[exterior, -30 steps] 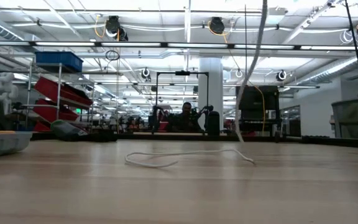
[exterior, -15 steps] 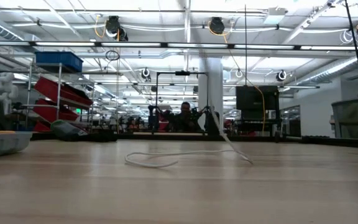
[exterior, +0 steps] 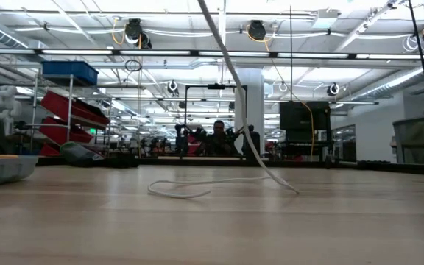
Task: Coil cords
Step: Coil the white cable wire into the spool
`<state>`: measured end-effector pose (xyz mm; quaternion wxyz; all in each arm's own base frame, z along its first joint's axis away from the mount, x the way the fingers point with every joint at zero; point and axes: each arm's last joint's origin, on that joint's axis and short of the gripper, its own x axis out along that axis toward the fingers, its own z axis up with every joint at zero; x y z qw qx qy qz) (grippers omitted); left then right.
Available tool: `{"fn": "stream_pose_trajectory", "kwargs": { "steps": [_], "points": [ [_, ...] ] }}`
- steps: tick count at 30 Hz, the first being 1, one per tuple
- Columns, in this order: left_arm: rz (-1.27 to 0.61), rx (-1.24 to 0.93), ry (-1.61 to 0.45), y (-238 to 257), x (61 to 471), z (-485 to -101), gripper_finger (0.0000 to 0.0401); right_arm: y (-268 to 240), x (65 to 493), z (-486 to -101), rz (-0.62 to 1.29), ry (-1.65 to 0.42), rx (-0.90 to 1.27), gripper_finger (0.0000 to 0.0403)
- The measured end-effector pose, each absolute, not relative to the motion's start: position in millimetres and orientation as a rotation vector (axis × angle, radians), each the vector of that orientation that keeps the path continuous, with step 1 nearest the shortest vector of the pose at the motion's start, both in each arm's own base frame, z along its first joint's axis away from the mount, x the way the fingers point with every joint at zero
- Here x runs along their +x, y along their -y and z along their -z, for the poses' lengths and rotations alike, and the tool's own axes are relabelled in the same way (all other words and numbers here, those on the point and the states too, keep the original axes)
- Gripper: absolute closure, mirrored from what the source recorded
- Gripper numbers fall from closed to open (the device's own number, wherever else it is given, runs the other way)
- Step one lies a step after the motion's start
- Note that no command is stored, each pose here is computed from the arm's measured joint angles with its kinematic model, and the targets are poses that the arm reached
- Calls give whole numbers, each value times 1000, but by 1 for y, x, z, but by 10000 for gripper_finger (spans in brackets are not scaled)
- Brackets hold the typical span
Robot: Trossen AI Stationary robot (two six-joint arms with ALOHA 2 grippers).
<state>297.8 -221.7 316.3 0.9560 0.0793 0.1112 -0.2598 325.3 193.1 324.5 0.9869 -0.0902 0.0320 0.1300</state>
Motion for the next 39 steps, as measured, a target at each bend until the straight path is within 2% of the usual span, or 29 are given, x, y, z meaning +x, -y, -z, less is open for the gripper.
{"fn": "stream_pose_trajectory", "kwargs": {
  "steps": [19,27,39],
  "points": [
    [564,329,-96,210,309,-325,395,-176,336,-325,-396,-54,-187,403],
    [585,362,-58,203,314,-327,395,-170,338,-319,-455,-121,-123,400],
    [640,353,-13,210,309,-331,395,-167,320,-326,-436,-255,-24,312]
  ]
}}
